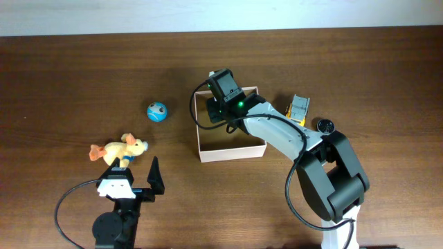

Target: Pack container

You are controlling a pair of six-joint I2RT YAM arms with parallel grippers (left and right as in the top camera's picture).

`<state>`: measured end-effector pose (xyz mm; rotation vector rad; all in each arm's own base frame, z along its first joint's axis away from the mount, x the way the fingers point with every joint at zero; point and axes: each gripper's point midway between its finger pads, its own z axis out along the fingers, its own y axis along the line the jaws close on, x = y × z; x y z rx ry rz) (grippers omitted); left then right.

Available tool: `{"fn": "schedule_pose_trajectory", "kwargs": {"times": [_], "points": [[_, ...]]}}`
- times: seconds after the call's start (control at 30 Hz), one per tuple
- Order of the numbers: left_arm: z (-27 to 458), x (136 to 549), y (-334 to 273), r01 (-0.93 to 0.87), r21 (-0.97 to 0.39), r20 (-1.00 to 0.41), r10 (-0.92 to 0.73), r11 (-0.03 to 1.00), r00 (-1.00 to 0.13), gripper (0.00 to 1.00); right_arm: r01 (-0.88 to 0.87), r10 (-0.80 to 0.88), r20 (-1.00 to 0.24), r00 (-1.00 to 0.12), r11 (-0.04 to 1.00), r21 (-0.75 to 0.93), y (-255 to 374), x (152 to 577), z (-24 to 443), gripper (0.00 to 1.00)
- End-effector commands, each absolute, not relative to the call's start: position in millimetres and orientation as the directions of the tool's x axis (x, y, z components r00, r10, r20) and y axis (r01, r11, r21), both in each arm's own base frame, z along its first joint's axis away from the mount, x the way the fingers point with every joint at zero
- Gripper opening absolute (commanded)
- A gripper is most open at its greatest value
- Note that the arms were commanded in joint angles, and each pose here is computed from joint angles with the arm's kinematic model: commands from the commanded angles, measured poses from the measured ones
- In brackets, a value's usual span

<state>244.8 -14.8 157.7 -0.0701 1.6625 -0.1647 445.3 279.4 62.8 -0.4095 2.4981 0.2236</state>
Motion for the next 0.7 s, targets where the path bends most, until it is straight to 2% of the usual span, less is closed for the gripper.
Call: {"fn": "schedule_pose_trajectory", "kwargs": {"times": [0.0,0.4,0.67], "points": [[158,245,-17,0.069,-0.131,-0.988,-0.124,0.989,-0.094,0.99,-0.344,-0.240,-0.564,-0.790,0.935,0.084,283,442,55,0.43],[158,245,-17,0.069,-0.131,-0.988,-0.124,0.989,-0.094,0.99,-0.367,-0.262,-0.530,-0.807,0.925,0.102,289,431,44,0.43],[157,245,-17,0.069,-0.131,-0.988,-0.124,0.989,-0.095,0.99,-0.350,-0.273,-0.473,-0.838,0.933,0.082,277,427,21,0.43]]}}
